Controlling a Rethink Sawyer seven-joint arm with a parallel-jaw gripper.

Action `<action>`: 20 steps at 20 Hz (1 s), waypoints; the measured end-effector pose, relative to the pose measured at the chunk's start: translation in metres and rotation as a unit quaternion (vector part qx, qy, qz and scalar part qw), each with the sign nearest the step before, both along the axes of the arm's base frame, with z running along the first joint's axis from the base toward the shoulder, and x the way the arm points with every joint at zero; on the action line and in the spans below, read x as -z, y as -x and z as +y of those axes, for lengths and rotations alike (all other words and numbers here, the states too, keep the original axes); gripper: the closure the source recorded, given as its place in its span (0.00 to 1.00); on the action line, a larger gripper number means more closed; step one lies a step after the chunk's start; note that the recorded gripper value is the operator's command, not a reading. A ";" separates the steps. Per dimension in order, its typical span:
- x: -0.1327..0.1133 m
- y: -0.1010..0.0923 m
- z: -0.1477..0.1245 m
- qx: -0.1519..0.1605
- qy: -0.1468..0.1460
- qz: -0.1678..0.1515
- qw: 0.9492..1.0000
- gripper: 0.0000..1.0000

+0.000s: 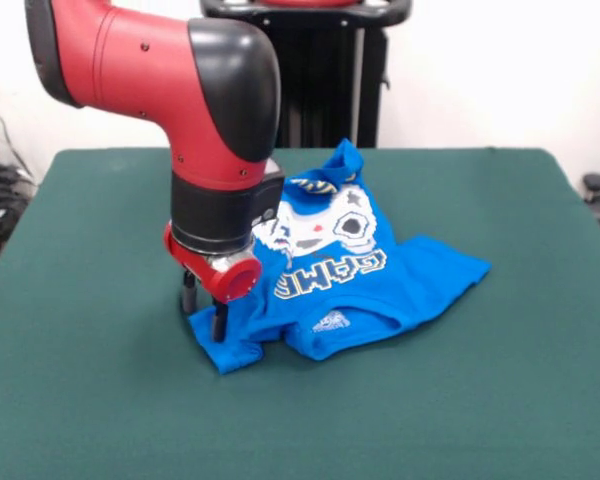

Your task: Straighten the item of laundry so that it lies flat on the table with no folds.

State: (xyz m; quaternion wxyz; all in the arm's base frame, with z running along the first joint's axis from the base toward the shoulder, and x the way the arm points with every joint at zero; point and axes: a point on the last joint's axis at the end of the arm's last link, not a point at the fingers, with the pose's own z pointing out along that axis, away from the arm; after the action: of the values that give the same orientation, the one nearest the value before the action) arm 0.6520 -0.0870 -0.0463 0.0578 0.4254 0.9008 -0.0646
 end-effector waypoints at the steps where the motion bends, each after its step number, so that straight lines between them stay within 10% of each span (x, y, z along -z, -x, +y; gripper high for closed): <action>1: 0.000 -0.004 -0.001 0.001 0.000 0.006 1.000 0.00; 7: 0.000 -0.014 -0.002 0.003 0.002 0.031 1.000 0.00; 8: 0.000 -0.019 0.001 0.001 0.001 0.032 0.999 1.00; 20: 0.001 -0.031 0.007 -0.006 0.003 0.037 0.999 1.00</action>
State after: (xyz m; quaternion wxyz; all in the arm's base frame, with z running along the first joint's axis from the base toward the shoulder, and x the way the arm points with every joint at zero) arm 0.6829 -0.0801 -0.0471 0.0261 0.4170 0.9047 -0.0829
